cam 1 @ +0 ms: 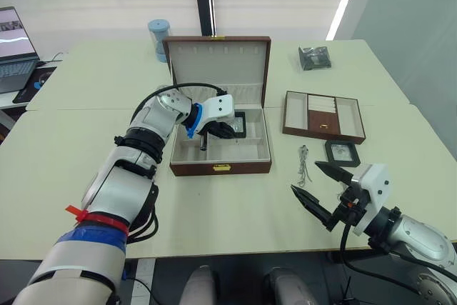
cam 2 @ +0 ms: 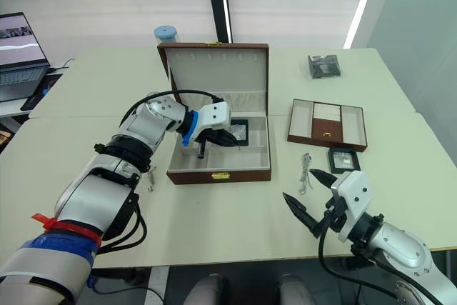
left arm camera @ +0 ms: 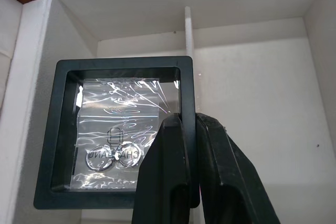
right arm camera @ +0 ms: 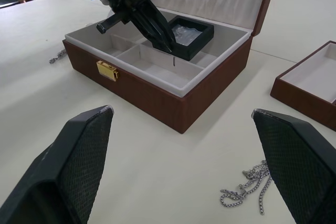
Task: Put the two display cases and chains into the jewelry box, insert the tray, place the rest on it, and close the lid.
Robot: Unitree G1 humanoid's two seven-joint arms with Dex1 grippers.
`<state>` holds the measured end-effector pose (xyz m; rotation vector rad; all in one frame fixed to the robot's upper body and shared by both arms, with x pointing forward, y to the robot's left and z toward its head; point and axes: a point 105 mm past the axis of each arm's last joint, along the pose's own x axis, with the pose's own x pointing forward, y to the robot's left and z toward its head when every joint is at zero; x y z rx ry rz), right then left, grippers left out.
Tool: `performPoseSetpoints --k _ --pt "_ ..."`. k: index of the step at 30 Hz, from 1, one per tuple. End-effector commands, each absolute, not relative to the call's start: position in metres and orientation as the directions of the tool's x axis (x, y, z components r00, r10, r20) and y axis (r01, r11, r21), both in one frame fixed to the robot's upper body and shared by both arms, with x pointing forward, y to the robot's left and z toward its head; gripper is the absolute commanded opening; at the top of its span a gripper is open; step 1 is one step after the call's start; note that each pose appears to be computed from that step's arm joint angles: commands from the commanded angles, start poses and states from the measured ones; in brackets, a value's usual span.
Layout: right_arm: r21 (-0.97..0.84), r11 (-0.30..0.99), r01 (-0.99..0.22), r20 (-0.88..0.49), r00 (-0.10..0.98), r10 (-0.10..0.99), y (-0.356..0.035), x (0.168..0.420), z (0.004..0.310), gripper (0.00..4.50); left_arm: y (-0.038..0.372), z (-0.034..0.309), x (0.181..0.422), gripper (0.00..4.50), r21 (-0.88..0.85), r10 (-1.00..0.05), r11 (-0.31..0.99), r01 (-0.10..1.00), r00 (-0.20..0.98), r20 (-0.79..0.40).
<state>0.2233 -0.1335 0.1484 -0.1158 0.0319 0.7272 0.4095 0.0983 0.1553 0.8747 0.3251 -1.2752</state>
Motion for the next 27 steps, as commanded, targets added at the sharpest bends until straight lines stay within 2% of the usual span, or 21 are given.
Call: performPoseSetpoints --k 1,8,18,23,27 --pt "-0.125 0.726 -0.676 -0.020 0.734 0.679 -0.127 0.218 0.162 4.50 0.095 0.170 0.414 0.04 0.437 -0.704 0.029 0.899 0.329 -0.629" --pt "-0.124 0.722 -0.681 -0.018 0.729 0.684 -0.125 0.219 0.162 4.50 0.098 0.169 0.414 0.04 0.431 -0.707 0.044 0.901 0.332 -0.624" --pt "-0.123 0.711 -0.693 -0.020 0.718 0.696 -0.123 0.222 0.163 4.50 0.100 0.180 0.418 3.06 0.436 -0.730 0.097 0.895 0.362 -0.579" --pt "-0.124 0.708 -0.696 -0.025 0.715 0.699 -0.127 0.224 0.163 4.50 0.098 0.187 0.417 4.37 0.407 -0.768 0.126 0.905 0.348 -0.538" --pt "-0.118 0.705 -0.700 -0.012 0.711 0.704 -0.139 0.228 0.171 4.50 0.099 0.213 0.408 4.48 0.294 -0.877 0.170 0.941 0.281 -0.391"
